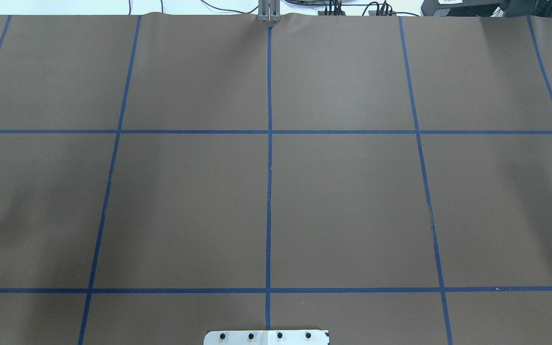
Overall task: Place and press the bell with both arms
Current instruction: 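Carry the bell with the left gripper toward the table's center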
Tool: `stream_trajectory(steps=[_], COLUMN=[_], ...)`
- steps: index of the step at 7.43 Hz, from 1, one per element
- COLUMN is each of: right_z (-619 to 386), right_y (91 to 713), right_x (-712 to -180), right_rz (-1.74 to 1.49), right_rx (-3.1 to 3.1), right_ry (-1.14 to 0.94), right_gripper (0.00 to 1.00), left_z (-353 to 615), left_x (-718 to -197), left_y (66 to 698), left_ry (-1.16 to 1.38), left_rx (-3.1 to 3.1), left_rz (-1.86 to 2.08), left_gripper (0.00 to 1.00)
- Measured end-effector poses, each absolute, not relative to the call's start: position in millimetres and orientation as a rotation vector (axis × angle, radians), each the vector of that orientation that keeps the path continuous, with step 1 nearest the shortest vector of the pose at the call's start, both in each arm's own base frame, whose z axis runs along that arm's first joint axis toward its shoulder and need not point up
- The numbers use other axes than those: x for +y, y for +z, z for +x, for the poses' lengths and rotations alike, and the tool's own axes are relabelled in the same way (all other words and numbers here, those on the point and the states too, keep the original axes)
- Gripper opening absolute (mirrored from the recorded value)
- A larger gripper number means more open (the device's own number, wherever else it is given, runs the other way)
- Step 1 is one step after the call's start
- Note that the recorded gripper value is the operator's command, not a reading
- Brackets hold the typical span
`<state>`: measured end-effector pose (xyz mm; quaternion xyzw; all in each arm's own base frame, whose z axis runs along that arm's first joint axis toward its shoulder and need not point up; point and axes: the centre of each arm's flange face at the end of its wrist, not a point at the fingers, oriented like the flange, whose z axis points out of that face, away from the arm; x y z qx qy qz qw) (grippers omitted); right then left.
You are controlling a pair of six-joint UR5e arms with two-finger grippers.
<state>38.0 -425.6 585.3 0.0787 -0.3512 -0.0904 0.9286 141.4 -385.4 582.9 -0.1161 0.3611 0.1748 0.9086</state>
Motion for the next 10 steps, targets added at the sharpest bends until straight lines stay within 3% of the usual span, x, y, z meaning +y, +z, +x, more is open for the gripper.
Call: stream_trajectory(steps=[5,8,10], right_z=[37.9,37.8,37.7], right_y=[583.3,583.3,583.6], right_x=[-426.0,-426.0,-426.3], right_rz=[0.168,0.167,0.166], right_rx=[-0.721,-0.722,-0.723], right_ry=[-0.186,-0.186,-0.184], right_gripper=[1.00,1.00,1.00], left_z=[295.8,447.2,530.8], left_x=[-524.0,-569.3,-594.0], left_y=[377.9,262.7,229.0], left_ry=[0.253,0.174,0.109], left_rx=[0.796,0.781,0.805], left_rz=[-0.307,-0.388,-0.395], left_gripper=[0.00,0.00,0.00])
